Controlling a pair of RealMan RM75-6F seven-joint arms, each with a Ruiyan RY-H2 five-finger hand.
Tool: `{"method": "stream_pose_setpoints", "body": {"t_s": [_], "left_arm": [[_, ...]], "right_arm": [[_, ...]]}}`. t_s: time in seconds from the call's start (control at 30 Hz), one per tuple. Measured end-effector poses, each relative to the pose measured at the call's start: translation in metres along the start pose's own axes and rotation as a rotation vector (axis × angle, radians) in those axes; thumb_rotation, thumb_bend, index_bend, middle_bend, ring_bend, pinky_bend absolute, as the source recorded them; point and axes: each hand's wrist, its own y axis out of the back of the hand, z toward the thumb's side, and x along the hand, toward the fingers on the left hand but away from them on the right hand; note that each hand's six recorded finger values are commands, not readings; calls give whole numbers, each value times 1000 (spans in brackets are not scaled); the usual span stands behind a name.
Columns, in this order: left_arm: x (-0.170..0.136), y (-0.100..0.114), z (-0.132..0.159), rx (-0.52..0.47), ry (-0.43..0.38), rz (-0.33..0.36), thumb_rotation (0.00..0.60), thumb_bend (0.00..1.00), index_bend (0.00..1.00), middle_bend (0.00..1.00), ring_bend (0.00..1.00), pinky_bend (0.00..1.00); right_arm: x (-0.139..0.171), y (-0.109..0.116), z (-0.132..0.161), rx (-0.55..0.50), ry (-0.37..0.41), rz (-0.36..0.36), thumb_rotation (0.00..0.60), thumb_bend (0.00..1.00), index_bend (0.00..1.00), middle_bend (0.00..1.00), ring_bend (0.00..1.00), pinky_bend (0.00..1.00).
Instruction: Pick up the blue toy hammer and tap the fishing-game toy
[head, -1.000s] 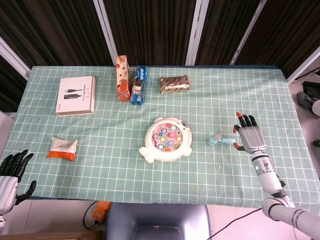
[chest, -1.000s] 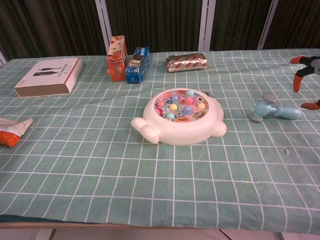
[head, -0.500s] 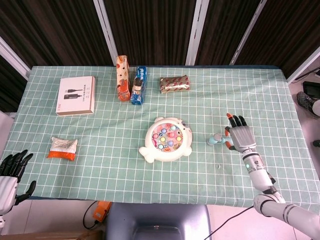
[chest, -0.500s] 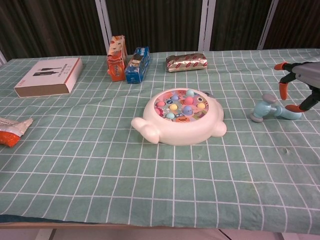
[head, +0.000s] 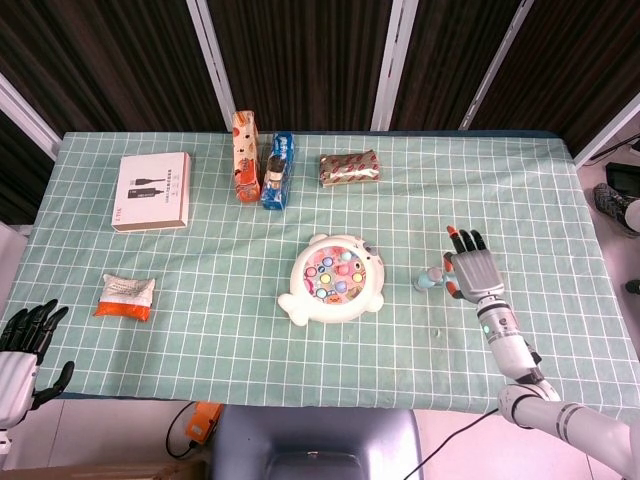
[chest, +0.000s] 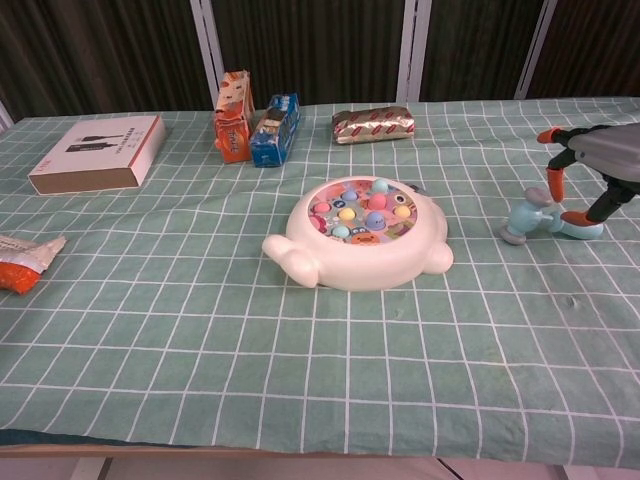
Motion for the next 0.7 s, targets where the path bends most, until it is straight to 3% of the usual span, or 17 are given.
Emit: {"method": "stream_pose_setpoints", "body": {"t_s": [0.7], "left_arm": [[-3, 3, -1, -9, -6, 8, 600, 399, 0, 0, 0, 25]], "right_arm": [[-2, -1, 17, 70, -6, 46, 600, 493, 617, 0, 0, 4]]}}
